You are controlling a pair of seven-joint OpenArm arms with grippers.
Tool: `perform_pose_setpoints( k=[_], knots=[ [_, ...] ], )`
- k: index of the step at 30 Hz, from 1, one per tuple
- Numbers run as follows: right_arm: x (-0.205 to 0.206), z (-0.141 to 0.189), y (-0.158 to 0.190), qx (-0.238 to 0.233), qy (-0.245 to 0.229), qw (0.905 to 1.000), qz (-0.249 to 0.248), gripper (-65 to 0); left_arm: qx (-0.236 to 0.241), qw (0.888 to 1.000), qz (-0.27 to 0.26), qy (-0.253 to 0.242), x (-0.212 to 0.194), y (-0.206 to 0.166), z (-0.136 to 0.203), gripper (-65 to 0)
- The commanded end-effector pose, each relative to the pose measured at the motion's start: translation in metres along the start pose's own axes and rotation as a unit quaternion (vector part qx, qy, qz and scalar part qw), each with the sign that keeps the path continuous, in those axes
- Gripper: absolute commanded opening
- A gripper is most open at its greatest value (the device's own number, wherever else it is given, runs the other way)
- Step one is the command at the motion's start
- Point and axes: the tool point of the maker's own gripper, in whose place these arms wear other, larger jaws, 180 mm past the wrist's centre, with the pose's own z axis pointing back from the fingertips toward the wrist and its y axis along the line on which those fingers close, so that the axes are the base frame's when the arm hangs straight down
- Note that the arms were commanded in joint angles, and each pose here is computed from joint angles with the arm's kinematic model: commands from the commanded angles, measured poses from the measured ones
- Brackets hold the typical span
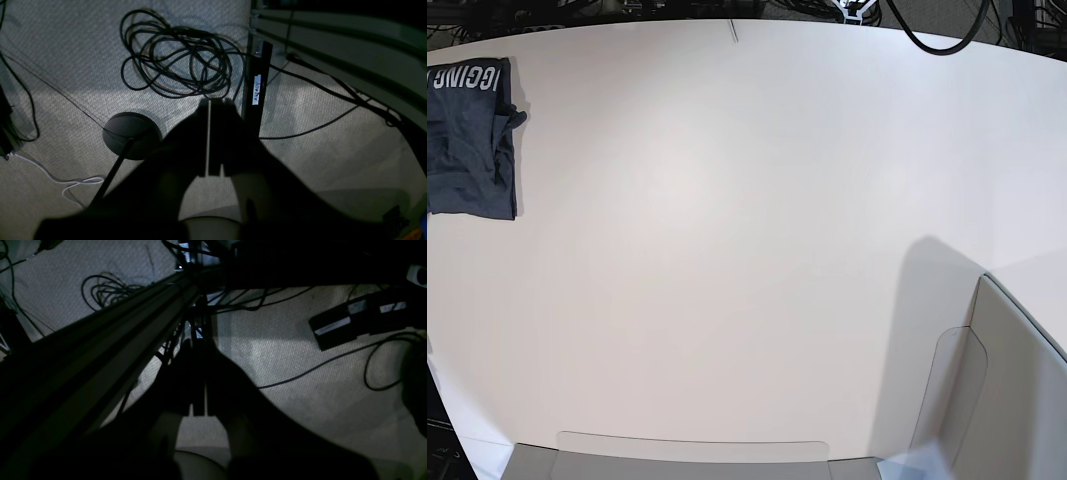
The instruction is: Layout the t-shirt on the table in an organized manner, then fold the t-shirt properly
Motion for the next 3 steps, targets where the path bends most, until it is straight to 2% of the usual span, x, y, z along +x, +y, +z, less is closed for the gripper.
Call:
perform_pose_setpoints(
  k=[1, 3],
  knots=[
    [0.0032, 0.0006, -0.0028, -0.001, -0.006, 1.0, -0.002, -65.0, 0.002, 1.0, 0.0, -0.001, -0.0011, 0.0022, 0.0006, -65.0],
    [0.0032, 0.0006, -0.0028, -0.001, -0.006, 1.0, -0.002, -65.0, 0.001, 1.0, 0.0, -0.001, -0.0014, 0.0012, 0.0005, -65.0]
  ],
)
